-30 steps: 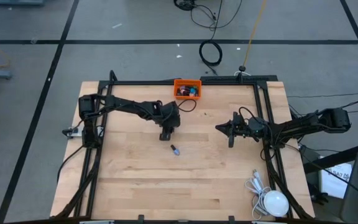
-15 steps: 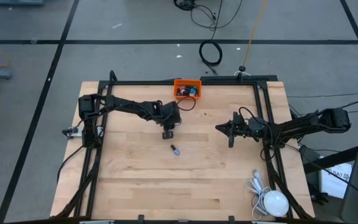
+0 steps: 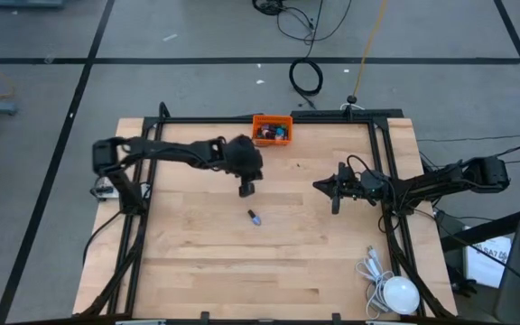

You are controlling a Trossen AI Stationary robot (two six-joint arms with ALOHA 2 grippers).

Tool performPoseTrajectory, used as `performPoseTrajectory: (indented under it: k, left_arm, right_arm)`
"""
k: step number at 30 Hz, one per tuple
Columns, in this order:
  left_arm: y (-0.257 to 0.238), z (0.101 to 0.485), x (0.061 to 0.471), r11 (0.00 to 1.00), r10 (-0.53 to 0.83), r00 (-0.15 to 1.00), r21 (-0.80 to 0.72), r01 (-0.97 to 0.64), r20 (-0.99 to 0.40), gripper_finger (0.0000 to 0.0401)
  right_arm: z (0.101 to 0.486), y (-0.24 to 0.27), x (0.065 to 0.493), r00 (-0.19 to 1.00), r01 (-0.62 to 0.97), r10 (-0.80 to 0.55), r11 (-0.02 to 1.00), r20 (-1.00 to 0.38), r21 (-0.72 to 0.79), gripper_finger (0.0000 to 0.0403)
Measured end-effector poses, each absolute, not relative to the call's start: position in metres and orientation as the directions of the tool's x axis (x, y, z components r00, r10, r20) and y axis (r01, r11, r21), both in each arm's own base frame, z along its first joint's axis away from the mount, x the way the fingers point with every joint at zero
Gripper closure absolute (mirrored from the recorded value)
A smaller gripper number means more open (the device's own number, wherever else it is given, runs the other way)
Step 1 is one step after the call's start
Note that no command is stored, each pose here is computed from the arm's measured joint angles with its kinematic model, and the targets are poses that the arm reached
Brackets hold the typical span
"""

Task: Pick & Place Nail Polish
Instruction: Put the white nail polish bottle into the basket

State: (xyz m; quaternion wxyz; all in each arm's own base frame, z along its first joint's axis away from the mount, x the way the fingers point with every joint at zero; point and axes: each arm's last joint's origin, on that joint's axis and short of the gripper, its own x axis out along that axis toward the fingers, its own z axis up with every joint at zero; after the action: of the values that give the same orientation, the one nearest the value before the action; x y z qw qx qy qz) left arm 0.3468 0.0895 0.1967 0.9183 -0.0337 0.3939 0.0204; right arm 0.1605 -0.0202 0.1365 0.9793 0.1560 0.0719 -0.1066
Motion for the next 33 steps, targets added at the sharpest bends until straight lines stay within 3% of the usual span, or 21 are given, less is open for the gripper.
performPoseTrajectory:
  k: [5,9,15,18,27,33]
  left_arm:
    - [0.079,0.255,0.340,0.992,-0.118,0.864,-0.104,0.077,-0.490,0.0366]
    - [0.064,0.289,0.335,0.952,-0.304,0.906,-0.131,0.277,-0.293,0.0366]
    - [0.032,0.318,0.333,0.752,-0.646,0.761,-0.225,0.620,-0.064,0.0366]
    - [0.015,0.327,0.333,0.648,-0.742,0.670,-0.246,0.720,0.006,0.0366]
    - [-0.025,0.349,0.329,0.542,-0.824,0.546,-0.071,0.838,0.154,0.0366]
    - [-0.029,0.352,0.328,0.522,-0.833,0.526,-0.069,0.850,0.170,0.0366]
  right_arm:
    - [0.136,-0.020,0.160,0.966,0.233,-0.187,0.928,-0.177,0.290,0.0403]
    - [0.136,-0.020,0.160,0.966,0.233,-0.186,0.929,-0.181,0.288,0.0403]
    - [0.136,-0.020,0.160,0.966,0.233,-0.187,0.929,-0.181,0.286,0.0403]
    - [0.136,-0.020,0.160,0.966,0.233,-0.187,0.929,-0.181,0.286,0.0403]
    - [0.136,-0.020,0.160,0.966,0.233,-0.187,0.929,-0.181,0.286,0.0403]
    - [0.136,-0.020,0.160,0.966,0.233,-0.187,0.929,-0.181,0.286,0.0403]
